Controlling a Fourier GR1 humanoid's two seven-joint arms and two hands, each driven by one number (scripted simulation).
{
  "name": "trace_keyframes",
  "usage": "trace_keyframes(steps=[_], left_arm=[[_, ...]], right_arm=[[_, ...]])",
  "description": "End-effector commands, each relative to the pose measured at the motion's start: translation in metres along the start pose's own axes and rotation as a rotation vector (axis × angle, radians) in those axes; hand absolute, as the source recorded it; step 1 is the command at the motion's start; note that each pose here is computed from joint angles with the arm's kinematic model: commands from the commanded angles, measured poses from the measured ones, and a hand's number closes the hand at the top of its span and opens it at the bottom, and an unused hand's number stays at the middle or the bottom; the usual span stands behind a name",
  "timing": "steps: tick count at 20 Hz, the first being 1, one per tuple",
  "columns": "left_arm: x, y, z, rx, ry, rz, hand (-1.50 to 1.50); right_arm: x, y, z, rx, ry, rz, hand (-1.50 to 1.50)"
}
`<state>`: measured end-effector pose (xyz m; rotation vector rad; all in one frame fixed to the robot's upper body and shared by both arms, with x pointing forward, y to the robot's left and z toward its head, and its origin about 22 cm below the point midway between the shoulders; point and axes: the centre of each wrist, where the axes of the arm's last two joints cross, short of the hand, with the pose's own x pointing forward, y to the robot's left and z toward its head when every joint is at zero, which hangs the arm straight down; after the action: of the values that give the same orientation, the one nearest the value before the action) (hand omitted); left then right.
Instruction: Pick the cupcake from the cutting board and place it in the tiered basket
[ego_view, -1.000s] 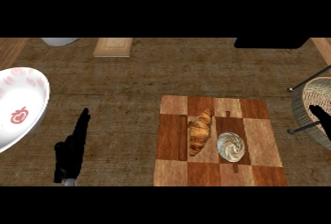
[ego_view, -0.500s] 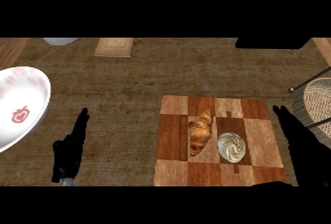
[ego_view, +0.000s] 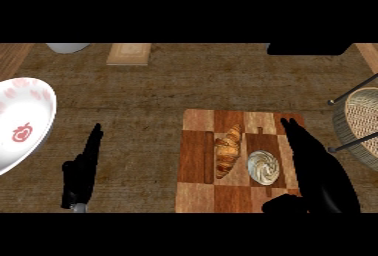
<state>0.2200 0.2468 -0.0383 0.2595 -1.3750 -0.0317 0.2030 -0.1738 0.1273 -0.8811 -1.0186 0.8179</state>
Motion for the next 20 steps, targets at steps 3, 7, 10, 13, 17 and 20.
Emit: trace_keyframes(steps=[3,7,10,13,17,20], left_arm=[[-0.006,0.002,0.006,0.000,0.070,-0.008,0.00],[-0.010,-0.009,-0.001,-0.024,0.074,-0.004,0.00],[-0.005,-0.003,0.001,-0.013,0.062,0.016,0.00],[-0.006,-0.006,0.007,0.002,0.063,-0.002,0.00],[-0.012,-0.007,0.001,0.014,0.077,0.003,0.00],[-0.012,-0.001,0.002,-0.001,0.080,0.010,0.00]], right_arm=[[0.025,0.010,-0.002,0.054,0.179,0.074,-1.50],[0.015,0.028,-0.020,0.123,0.247,0.168,-1.50],[0.011,0.033,-0.025,0.152,0.268,0.160,-1.50],[0.028,0.011,-0.025,0.150,0.254,0.140,-1.50],[0.015,0.021,-0.029,0.182,0.263,0.159,-1.50],[0.028,0.038,-0.041,0.206,0.281,0.165,-1.50]])
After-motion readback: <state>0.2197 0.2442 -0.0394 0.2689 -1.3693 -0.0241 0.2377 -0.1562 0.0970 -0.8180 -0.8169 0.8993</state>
